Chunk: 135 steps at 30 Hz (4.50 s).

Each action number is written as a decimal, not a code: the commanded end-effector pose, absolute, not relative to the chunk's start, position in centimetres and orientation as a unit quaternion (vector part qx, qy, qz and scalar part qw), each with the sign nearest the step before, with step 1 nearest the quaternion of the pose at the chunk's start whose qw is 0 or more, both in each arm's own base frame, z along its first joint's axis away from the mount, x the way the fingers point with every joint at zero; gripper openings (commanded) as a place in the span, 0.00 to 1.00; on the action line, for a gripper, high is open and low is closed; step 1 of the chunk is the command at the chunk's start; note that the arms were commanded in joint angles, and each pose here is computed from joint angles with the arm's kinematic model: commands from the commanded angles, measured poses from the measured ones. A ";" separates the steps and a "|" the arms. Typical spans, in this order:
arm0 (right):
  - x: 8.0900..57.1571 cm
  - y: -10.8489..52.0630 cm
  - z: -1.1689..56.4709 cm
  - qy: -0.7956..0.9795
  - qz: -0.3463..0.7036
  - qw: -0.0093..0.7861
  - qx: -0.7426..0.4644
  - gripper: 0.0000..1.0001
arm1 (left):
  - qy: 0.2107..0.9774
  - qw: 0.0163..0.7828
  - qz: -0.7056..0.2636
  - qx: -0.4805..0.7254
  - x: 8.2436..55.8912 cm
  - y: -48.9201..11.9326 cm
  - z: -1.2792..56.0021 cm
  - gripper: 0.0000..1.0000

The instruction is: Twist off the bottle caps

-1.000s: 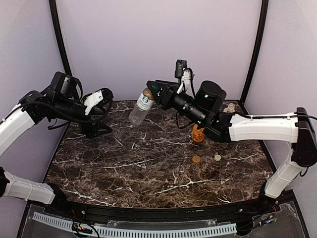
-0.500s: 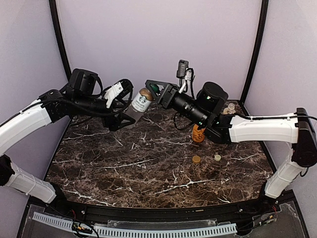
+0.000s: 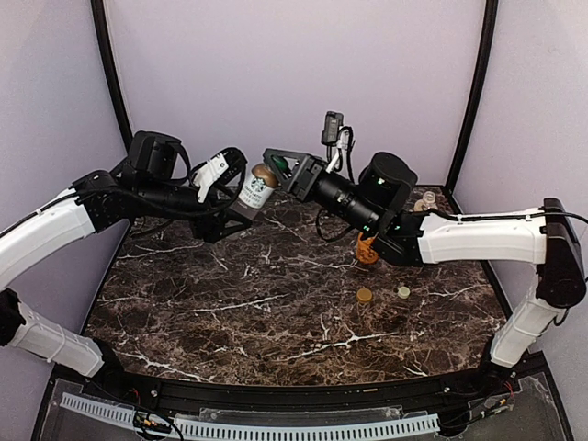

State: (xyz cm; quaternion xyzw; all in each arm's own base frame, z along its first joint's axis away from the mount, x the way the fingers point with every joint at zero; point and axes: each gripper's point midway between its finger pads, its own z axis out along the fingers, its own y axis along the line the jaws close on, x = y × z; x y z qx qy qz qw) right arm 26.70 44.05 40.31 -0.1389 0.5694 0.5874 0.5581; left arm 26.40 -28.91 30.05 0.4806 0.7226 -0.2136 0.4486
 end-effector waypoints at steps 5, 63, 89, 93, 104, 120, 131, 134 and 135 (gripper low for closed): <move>25.1 44.9 42.9 0.530 0.627 0.551 -0.148 0.00 | 0.712 0.462 -0.222 0.480 25.7 -28.8 30.5 0.54; 23.9 44.6 36.6 0.719 0.568 0.313 -0.248 0.50 | 0.346 0.631 0.362 0.593 30.3 -24.0 35.6 0.35; 15.9 47.2 34.5 0.558 0.340 0.431 -0.623 0.00 | 0.582 0.470 -0.053 0.661 22.5 -26.2 28.5 0.31; 16.4 47.4 33.4 0.546 0.273 0.435 -0.662 0.00 | 0.588 0.448 -0.092 0.667 21.0 -26.3 28.4 0.31; 14.4 48.0 32.0 0.420 0.128 0.478 -0.761 0.00 | 0.593 0.408 -0.187 0.669 17.6 -26.9 28.4 0.32; 15.1 46.0 35.5 0.455 0.141 0.555 -0.682 0.93 | 0.610 0.455 -0.133 0.635 20.4 -25.8 29.6 0.31; 20.7 42.3 42.1 0.641 0.404 0.517 -0.398 0.99 | 0.611 0.524 -0.056 0.591 24.2 -24.9 31.6 0.30; 21.8 42.9 41.8 0.680 0.471 0.457 -0.327 0.98 | 0.610 0.540 -0.015 0.579 25.5 -24.3 31.8 0.30; 21.7 43.3 41.7 0.685 0.490 0.439 -0.313 0.98 | 0.607 0.549 -0.007 0.575 25.8 -24.2 32.1 0.30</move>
